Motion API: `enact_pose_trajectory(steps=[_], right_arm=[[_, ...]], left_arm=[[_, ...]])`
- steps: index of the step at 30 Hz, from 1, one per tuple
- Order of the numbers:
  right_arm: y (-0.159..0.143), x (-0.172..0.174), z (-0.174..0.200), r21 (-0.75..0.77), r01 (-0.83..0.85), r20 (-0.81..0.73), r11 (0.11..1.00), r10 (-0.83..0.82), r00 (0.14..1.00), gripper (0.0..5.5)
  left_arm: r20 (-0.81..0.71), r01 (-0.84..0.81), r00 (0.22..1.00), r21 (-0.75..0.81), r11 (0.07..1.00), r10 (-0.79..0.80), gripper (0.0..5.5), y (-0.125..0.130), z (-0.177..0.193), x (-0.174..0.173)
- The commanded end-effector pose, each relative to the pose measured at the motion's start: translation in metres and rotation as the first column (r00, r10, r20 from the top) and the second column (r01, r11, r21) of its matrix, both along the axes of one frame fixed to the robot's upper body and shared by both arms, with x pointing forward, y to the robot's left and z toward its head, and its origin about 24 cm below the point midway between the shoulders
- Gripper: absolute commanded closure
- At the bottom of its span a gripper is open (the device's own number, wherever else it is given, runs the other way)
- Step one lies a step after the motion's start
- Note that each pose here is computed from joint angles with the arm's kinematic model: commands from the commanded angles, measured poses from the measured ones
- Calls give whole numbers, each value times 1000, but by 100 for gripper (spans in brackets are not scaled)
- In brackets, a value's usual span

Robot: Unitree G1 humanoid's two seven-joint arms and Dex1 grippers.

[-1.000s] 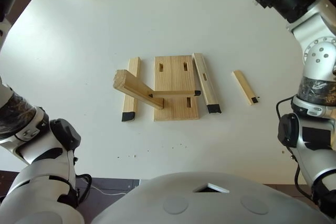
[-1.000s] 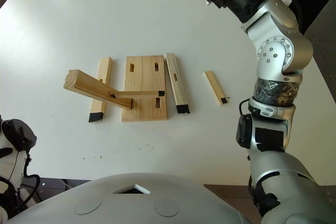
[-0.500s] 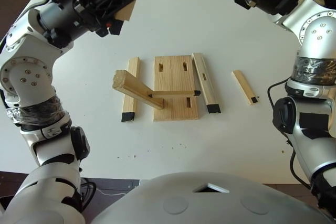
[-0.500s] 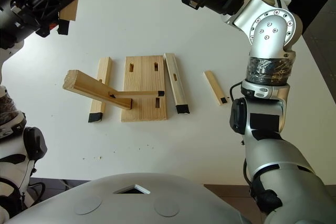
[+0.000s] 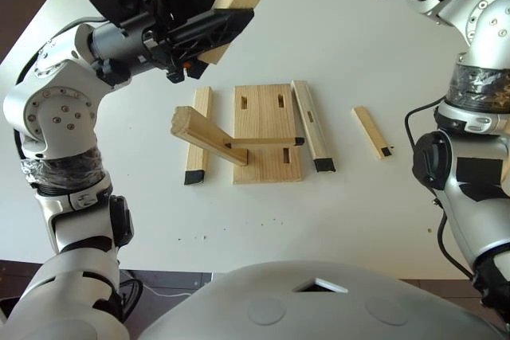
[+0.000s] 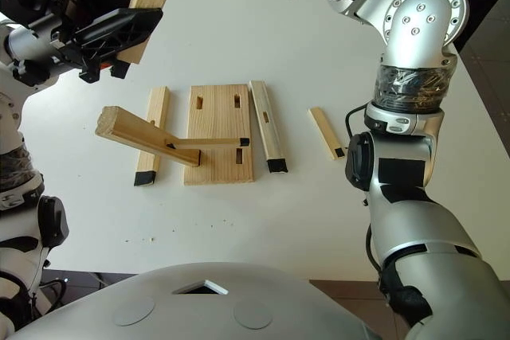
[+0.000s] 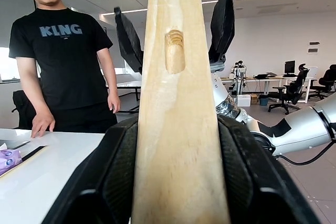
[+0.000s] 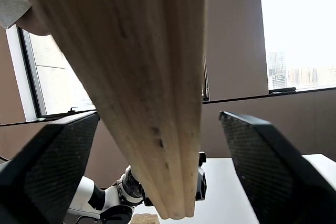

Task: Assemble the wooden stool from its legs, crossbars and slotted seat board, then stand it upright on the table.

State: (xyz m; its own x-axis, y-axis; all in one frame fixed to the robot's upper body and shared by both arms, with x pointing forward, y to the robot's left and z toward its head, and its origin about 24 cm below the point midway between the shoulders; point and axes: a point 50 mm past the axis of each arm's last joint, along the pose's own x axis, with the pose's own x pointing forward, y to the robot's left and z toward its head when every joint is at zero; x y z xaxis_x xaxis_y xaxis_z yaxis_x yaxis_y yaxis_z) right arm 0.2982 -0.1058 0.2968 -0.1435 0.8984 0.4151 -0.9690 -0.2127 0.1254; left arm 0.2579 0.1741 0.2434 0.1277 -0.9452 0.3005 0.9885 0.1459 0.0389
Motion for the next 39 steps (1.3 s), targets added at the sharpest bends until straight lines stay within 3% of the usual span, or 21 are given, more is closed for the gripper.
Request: enact_pose_trajectory(steps=[1, 12, 20, 28, 33, 39], right_arm=[[1, -8, 12, 1, -36, 56, 999, 36, 998, 154], [6, -9, 11, 18, -17, 44, 1000, 16, 999, 327], [6, -13, 9, 20, -22, 40, 1000, 22, 999, 333], [-3, -6, 2, 5, 105, 42, 994, -105, 994, 337], [-8, -3, -1, -2, 164, 44, 986, -164, 985, 346], [-13, -1, -8, -26, 223, 70, 974, -221, 973, 346]], left_arm=[[21, -1, 1000, 16, 1000, 1, 348, 2, 3, 0], [9, 17, 1000, 41, 999, -18, 348, -3, -6, -4], [18, -14, 1000, 43, 999, 14, 348, 1, -6, -2], [-1, -71, 997, 54, 996, 72, 348, 2, -10, 5], [-15, -112, 993, 52, 992, 113, 243, 6, -11, 9], [36, -186, 982, 79, 979, 183, 229, 18, -10, 15]])
